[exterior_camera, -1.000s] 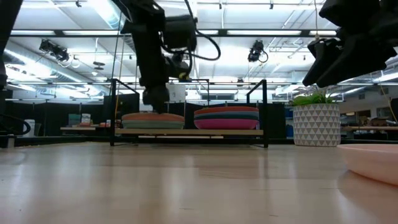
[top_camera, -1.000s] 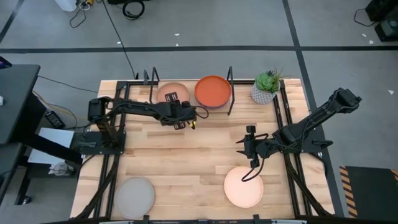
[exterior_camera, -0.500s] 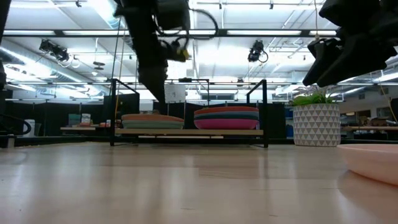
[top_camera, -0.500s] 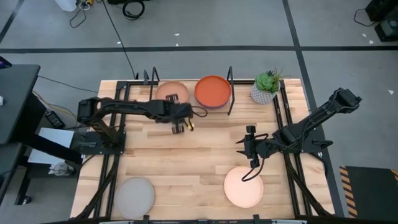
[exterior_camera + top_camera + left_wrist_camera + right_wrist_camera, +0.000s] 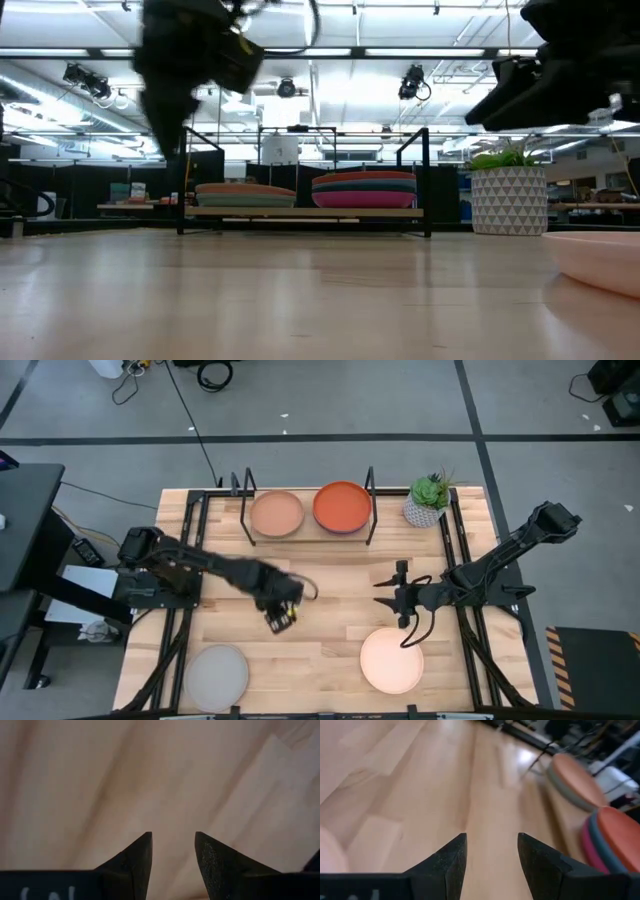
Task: Place and stack plates onto a shelf
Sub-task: Stack the gray plate on top of the brown plate on the shelf
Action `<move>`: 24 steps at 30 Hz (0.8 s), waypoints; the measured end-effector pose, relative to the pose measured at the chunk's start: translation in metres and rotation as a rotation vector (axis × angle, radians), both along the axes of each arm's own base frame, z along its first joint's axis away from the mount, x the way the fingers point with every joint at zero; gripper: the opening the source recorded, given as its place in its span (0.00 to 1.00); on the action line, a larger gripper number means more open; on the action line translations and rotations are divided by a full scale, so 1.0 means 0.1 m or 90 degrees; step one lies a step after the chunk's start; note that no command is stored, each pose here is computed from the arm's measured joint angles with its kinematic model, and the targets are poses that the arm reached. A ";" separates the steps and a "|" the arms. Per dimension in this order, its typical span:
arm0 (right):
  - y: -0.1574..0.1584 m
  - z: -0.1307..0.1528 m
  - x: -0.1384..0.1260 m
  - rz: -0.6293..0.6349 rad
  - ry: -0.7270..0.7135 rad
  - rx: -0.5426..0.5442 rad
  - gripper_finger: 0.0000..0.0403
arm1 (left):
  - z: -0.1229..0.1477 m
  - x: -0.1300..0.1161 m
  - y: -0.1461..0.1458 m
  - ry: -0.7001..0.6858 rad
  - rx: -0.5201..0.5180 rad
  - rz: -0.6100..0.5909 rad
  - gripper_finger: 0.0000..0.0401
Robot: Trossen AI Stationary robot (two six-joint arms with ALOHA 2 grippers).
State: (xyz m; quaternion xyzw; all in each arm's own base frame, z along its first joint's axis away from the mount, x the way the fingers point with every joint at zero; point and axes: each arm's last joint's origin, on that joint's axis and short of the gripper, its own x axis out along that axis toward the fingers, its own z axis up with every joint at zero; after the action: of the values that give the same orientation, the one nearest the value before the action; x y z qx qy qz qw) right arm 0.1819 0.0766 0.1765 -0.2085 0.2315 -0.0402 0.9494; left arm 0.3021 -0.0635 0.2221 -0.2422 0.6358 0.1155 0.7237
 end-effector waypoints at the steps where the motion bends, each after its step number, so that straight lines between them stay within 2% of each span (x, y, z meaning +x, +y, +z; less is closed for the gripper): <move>1: -0.01 0.00 0.00 -0.010 -0.013 0.001 0.45 | 0.00 -0.02 -0.11 0.006 -0.004 0.020 0.39; 8: -0.07 0.05 0.05 -0.063 -0.064 0.022 0.45 | 0.00 -0.27 -0.75 0.019 0.015 0.209 0.39; 13: -0.11 0.05 0.07 -0.056 -0.061 0.041 0.45 | -0.09 -0.47 -1.10 0.047 0.016 0.371 0.39; 18: -0.10 0.05 0.09 0.003 -0.048 0.058 0.45 | -0.25 -0.60 -1.33 0.090 0.034 0.493 0.39; 24: -0.04 0.05 0.12 0.105 -0.045 0.089 0.45 | -0.45 -0.59 -1.43 0.153 0.035 0.549 0.39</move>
State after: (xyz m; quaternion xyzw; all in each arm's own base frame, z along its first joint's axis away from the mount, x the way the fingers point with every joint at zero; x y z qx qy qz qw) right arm 0.1939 0.0724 0.1814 -0.1588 0.1821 0.0472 0.9692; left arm 0.2434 -0.2061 0.1772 -0.4505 0.5531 0.4508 0.5367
